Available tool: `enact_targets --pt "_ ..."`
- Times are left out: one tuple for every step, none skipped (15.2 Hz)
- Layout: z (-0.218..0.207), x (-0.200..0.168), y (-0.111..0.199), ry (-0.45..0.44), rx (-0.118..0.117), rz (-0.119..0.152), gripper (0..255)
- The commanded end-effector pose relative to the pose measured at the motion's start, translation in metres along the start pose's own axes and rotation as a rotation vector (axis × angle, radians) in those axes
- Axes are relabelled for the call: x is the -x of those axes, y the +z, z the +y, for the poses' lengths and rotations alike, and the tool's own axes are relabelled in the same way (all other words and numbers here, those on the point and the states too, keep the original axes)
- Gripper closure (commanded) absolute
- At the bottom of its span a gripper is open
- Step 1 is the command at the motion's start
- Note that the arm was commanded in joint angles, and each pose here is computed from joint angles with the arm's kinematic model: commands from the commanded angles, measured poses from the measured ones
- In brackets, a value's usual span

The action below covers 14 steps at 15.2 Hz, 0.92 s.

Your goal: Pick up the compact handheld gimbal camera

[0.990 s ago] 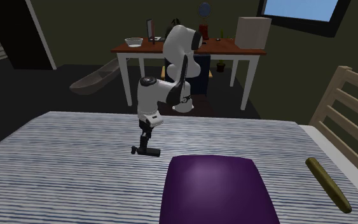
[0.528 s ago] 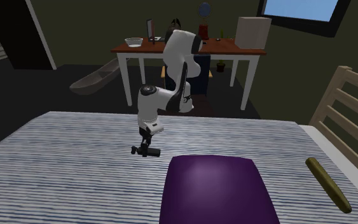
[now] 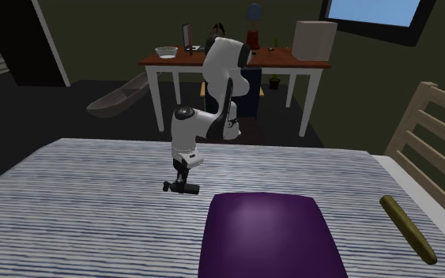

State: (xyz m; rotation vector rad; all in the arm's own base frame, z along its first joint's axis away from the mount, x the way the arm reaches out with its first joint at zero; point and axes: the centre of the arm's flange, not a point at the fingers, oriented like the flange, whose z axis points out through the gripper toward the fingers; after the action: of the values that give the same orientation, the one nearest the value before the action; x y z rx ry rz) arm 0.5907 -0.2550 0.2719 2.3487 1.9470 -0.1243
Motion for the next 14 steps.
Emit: enact_targets --pt "0.000 0.000 0.000 0.000 -0.001 0.000 255" --pt "0.000 0.000 0.000 0.000 -0.001 0.000 255" --pt "0.000 0.000 0.000 0.000 -0.001 0.000 255" --pt "0.000 0.000 -0.005 0.000 -0.001 0.000 255" --pt "0.000 0.001 -0.011 0.000 -0.001 0.000 255" --pt "0.000 0.002 -0.016 0.000 -0.001 0.000 255" --pt "0.001 0.002 -0.021 0.000 -0.001 0.000 255" --pt "0.001 0.003 -0.026 0.000 -0.001 0.000 255" --pt "0.001 0.003 -0.032 0.000 -0.001 0.000 255" --pt "0.001 0.004 -0.037 0.000 -0.001 0.000 255" --pt "0.001 0.005 -0.042 0.000 -0.001 0.000 255" --pt "0.001 0.005 -0.047 0.000 -0.001 0.000 255" --pt "0.001 0.006 -0.052 0.000 -0.001 0.000 255" --pt "0.001 0.007 -0.058 0.000 -0.001 0.000 255"
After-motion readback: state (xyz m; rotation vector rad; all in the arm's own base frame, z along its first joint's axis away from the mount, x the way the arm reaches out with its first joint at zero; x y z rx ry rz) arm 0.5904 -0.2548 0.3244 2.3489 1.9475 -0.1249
